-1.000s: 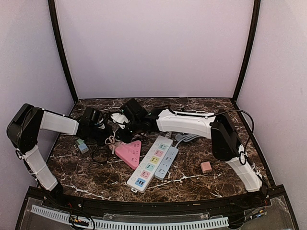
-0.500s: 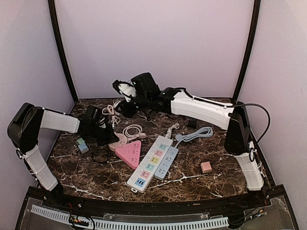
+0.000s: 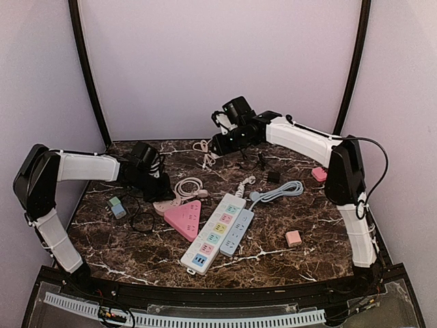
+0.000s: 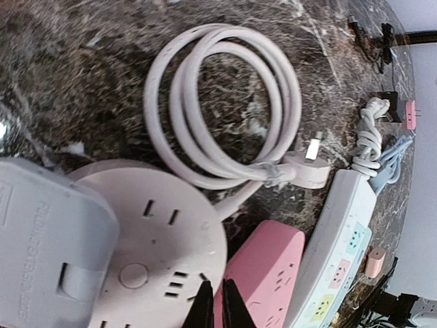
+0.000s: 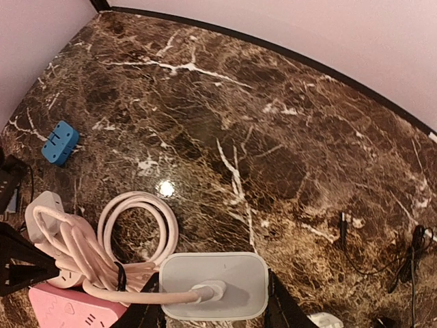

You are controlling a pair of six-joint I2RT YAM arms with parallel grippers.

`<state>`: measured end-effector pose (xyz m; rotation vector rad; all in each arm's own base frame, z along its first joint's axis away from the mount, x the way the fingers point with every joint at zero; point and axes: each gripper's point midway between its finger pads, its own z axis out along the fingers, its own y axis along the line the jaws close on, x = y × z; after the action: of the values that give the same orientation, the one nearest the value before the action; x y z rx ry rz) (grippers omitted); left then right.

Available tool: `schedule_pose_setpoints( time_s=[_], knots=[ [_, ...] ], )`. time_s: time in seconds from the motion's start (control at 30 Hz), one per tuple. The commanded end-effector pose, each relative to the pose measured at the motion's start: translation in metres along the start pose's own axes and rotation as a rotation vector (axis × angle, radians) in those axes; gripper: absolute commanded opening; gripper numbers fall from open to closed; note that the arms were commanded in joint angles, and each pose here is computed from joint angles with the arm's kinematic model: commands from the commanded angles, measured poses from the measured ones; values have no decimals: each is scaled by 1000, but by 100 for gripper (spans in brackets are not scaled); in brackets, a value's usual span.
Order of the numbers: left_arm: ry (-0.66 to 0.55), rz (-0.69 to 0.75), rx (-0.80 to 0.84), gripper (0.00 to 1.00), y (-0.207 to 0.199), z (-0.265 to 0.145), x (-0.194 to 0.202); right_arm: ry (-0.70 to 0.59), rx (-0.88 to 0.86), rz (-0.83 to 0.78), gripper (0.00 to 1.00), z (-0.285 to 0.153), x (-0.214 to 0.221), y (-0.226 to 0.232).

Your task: Pull the plug off the socket

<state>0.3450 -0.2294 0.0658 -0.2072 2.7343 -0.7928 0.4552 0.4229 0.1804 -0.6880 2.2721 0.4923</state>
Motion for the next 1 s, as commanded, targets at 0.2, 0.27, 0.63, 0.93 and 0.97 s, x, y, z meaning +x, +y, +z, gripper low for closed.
schedule_pose_setpoints(
  time_s=[0.2, 0.27, 0.63, 0.93, 0.97],
  knots=[
    [-68, 104, 24, 7, -40, -35, -14, 233, 63, 122, 11, 31, 69, -31],
    [-81, 100, -9, 7, -33, -39, -15, 249, 68, 131, 11, 36, 75, -34],
    [-122, -31, -63, 16, 29, -58, -20, 304, 79, 146, 19, 51, 93, -43],
    [-158, -86, 2, 25, 55, -63, -36, 314, 73, 154, 29, 62, 94, -47],
    [-158, -86, 4, 26, 56, -61, -37, 316, 76, 156, 32, 64, 95, -49]
  ],
)
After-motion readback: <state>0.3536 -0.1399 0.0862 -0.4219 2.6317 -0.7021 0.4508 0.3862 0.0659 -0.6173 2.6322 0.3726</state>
